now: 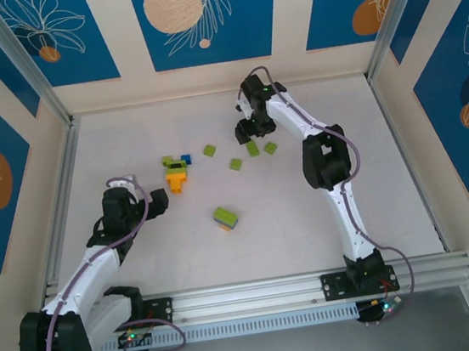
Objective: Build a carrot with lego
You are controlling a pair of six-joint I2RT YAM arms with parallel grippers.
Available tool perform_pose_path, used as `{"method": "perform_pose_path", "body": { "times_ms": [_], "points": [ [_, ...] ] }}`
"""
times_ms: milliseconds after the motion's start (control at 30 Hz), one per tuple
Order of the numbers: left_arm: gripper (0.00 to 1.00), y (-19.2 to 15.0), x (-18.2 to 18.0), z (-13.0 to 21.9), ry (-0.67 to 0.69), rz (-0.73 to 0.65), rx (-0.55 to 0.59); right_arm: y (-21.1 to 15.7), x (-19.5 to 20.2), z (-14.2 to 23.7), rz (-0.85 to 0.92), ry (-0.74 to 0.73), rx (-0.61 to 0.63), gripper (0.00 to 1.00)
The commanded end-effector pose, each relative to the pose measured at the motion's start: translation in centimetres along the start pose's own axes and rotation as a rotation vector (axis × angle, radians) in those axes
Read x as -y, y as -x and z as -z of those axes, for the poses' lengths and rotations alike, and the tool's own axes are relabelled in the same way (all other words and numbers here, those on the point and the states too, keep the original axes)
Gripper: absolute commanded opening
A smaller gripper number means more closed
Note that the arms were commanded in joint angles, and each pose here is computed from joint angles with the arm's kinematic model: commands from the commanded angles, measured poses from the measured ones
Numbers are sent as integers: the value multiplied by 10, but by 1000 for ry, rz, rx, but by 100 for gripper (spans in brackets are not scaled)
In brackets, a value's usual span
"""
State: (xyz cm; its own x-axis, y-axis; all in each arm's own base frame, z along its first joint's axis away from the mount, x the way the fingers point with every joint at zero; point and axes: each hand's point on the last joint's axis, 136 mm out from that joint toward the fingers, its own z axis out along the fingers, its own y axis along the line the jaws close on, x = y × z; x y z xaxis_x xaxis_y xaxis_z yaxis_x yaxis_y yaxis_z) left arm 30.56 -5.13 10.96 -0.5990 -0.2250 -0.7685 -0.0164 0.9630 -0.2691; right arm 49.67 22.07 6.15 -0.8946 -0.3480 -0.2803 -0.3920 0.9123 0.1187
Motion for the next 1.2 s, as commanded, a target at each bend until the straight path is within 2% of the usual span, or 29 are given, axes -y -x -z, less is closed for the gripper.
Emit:
{"method": "perform_pose_path", "body": {
  "times_ms": [0, 233, 533, 833, 1167],
  "points": [
    [100, 6, 1, -1, -13, 19, 17, -7, -9, -8, -8, 26, -38, 68],
    [100, 7, 0, -1, -12, 18, 17, -20, -9, -23, 2, 14, -98, 68],
    [100, 7, 1, -1, -12, 18, 19, -28, -7, -36, 15, -12, -130, 62],
    [100, 7, 0, -2, -11, 18, 18, -27, -4, -39, 16, -30, -128, 47],
    [100, 7, 0, -2, -11, 18, 17, -24, -7, -33, 14, -17, -112, 36]
  ]
}}
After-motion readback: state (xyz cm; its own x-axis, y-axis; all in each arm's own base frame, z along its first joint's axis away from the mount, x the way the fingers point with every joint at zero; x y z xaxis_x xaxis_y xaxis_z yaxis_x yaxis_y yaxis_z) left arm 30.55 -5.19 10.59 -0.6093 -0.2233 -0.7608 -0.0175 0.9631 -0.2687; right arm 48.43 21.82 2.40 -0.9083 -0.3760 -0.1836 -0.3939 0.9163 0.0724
